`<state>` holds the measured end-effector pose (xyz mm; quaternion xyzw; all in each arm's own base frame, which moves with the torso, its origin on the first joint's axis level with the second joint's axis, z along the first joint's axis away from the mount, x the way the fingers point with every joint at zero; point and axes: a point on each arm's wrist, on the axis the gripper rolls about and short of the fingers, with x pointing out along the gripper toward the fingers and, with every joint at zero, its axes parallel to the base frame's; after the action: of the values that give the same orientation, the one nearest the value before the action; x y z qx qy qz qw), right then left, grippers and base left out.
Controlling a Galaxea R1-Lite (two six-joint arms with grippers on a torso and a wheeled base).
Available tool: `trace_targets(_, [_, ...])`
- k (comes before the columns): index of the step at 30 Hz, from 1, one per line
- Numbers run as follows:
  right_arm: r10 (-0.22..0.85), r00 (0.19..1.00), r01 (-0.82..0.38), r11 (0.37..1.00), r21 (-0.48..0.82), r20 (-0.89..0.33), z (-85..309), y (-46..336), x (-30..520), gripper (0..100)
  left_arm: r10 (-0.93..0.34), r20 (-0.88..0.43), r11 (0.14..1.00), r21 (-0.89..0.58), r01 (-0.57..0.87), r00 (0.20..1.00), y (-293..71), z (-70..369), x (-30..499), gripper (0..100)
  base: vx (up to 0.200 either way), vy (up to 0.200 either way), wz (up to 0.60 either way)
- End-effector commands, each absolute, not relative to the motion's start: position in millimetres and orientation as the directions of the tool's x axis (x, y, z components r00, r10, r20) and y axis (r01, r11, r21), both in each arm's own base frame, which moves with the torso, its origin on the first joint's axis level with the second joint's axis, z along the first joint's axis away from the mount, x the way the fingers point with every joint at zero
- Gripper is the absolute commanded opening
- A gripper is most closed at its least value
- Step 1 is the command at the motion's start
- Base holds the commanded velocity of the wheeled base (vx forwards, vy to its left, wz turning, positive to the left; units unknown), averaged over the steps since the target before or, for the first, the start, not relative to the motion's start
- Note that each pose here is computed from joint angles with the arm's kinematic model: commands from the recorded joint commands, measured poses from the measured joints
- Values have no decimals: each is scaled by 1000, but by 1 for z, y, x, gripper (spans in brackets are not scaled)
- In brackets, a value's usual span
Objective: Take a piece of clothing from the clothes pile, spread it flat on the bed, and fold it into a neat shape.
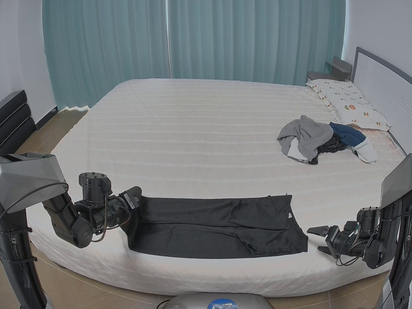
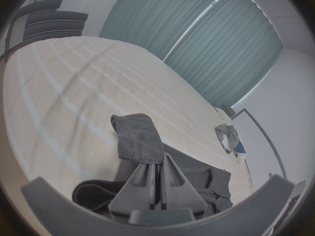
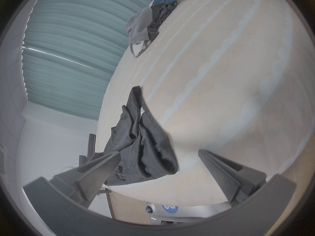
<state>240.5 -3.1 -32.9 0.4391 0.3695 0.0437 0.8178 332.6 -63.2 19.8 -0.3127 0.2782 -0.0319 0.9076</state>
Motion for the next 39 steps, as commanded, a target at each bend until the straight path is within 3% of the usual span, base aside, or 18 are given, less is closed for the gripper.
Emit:
trace_targets(1, [396, 732, 240, 611, 754, -554, -32, -3, 241, 100, -257, -447, 811, -582, -61, 857, -86, 44, 330, 0, 0, -200, 0])
trace_targets(11, [397, 729, 243, 611, 753, -557, -33, -3, 241, 100, -255, -484, 848, -528, -47, 837, -129, 69, 337, 0, 0, -200, 0])
trace_targets(27, [400, 725, 239, 617, 750, -561, -33, -2, 240, 100, -360, -533, 867, -495, 62, 766, -213, 83, 341, 0, 0, -200, 0])
trace_targets(39, [402, 723, 238, 618, 749, -561, -33, -2, 240, 100, -347, -572, 881, -471, 49, 743, -256, 43, 350, 0, 0, 0, 0])
